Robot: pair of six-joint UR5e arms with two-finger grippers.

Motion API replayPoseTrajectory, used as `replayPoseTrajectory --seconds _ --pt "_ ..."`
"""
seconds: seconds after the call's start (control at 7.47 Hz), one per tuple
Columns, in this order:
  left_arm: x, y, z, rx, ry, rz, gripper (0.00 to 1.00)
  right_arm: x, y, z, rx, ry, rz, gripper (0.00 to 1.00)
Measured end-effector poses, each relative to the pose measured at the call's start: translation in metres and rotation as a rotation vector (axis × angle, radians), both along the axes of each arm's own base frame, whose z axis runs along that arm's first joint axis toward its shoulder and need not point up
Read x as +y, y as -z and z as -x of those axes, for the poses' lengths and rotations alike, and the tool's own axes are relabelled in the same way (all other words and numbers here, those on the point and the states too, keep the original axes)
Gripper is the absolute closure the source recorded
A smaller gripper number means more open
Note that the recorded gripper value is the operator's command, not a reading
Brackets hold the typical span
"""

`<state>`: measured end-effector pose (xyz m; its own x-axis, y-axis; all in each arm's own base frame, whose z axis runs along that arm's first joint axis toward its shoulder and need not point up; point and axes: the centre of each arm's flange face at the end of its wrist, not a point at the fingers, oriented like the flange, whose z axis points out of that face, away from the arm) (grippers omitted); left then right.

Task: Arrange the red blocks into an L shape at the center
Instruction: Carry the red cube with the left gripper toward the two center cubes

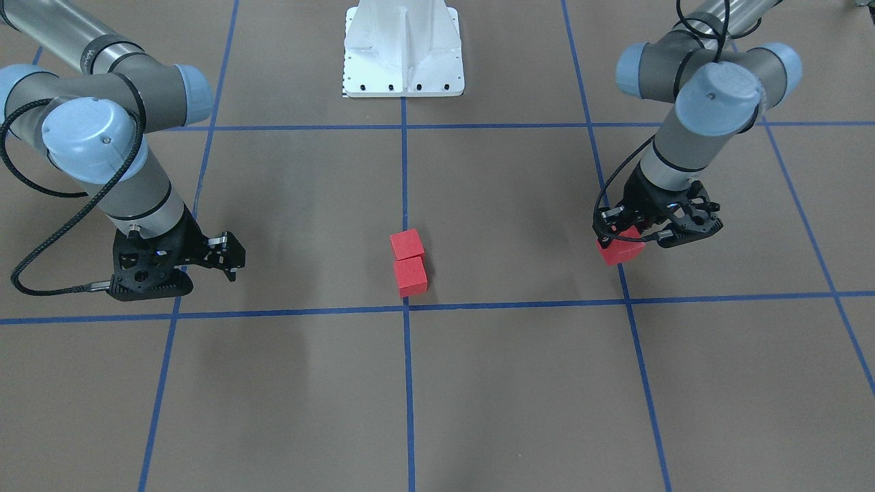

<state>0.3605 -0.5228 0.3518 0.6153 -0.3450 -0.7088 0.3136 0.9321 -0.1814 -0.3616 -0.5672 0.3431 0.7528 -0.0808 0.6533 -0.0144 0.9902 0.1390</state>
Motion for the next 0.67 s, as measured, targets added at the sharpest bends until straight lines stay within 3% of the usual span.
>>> replayPoseTrajectory --seconds 0.67 --pt "-0.027 0.092 -0.116 0.052 0.517 0.485 1.00 -0.003 -0.015 -0.015 0.016 0.017 -0.020 0.01"
